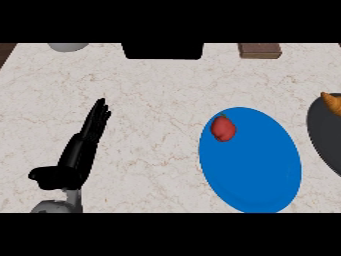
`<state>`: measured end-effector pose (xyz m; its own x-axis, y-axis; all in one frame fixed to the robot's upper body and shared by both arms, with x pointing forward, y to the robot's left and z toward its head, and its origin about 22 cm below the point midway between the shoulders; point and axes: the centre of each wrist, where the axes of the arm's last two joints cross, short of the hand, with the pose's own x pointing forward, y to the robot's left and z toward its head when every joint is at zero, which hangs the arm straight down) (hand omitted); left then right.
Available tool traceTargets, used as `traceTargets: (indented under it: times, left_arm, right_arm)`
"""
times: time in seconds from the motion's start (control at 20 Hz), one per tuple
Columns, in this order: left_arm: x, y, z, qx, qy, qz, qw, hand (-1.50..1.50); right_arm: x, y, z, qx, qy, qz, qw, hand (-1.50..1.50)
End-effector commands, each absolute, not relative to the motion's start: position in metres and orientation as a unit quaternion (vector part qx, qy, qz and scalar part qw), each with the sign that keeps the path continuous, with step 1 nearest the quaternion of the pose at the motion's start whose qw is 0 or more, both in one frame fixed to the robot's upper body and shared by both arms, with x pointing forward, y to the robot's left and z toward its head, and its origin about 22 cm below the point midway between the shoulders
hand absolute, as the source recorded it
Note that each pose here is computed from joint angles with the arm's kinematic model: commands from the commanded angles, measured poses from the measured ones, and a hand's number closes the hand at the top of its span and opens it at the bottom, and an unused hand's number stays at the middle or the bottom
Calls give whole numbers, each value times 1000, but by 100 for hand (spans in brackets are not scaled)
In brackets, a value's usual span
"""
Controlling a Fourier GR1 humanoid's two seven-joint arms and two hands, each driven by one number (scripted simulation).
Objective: Pick the croissant from the plate and place it in the pan
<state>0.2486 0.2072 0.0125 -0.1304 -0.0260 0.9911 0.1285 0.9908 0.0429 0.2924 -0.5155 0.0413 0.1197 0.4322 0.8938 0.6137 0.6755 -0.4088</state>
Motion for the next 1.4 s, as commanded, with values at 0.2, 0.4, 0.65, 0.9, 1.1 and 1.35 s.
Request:
traceTargets:
  times: [0.2,0.4,0.65,0.9,1.1,1.35]
  left_arm:
    - [245,201,14,-26,-754,-47,655,0]
    - [247,200,29,-29,-748,-49,662,0]
    - [242,209,3,-21,-748,-55,661,0]
    - [237,228,8,-30,-753,-57,655,0]
    - [238,215,6,-21,-749,-58,660,0]
    - [227,202,12,-37,-750,-48,658,0]
  right_arm:
    - [218,-568,36,-273,-714,-113,635,-150]
    - [182,-574,18,-229,-730,-84,638,-150]
    - [157,-576,12,-220,-747,-60,625,-150]
    - [142,-567,5,-239,-740,-44,627,-150]
    - [123,-563,9,-242,-736,-31,631,-150]
    - [113,-561,11,-253,-727,-19,638,-150]
